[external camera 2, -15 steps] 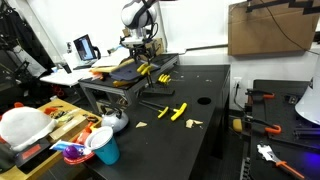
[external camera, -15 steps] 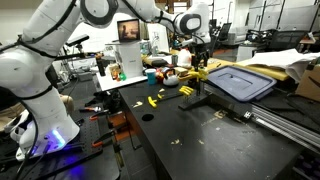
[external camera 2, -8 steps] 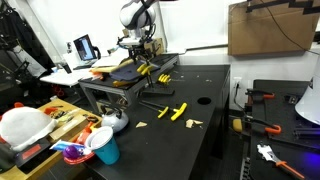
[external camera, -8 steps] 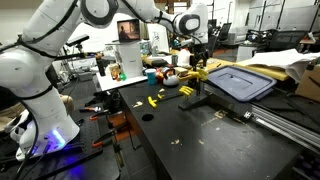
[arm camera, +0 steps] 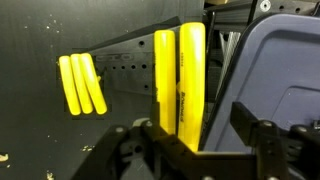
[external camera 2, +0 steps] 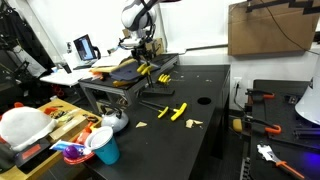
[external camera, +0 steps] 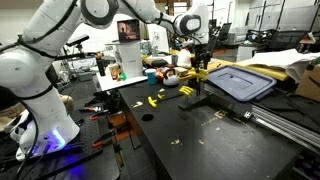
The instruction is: Pick up the yellow object and put it on the table
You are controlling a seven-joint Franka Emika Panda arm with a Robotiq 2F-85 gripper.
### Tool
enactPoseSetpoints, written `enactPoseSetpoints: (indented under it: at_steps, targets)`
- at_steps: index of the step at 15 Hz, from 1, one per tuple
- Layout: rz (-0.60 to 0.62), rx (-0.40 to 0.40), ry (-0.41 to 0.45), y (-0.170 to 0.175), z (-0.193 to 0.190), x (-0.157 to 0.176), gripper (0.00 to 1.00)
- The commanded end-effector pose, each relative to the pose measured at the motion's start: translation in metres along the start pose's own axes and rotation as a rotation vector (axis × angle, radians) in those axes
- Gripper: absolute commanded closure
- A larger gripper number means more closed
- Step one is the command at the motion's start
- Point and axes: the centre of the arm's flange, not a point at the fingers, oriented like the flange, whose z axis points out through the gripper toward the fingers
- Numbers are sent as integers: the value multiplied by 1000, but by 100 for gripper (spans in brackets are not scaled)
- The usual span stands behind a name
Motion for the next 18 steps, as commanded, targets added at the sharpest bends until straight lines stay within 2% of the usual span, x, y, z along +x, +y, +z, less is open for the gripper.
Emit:
enactPoseSetpoints:
  at_steps: [1, 5, 7, 8, 18]
  targets:
    - [29, -13, 11, -3, -2, -3, 58]
    - [36, -18, 6, -4, -5, -4, 88]
    - [39, -21, 4, -4, -6, -2, 98]
    - [40, -21, 3, -4, -6, -2, 94]
    - [29, -29, 35, -1, -16, -3, 94]
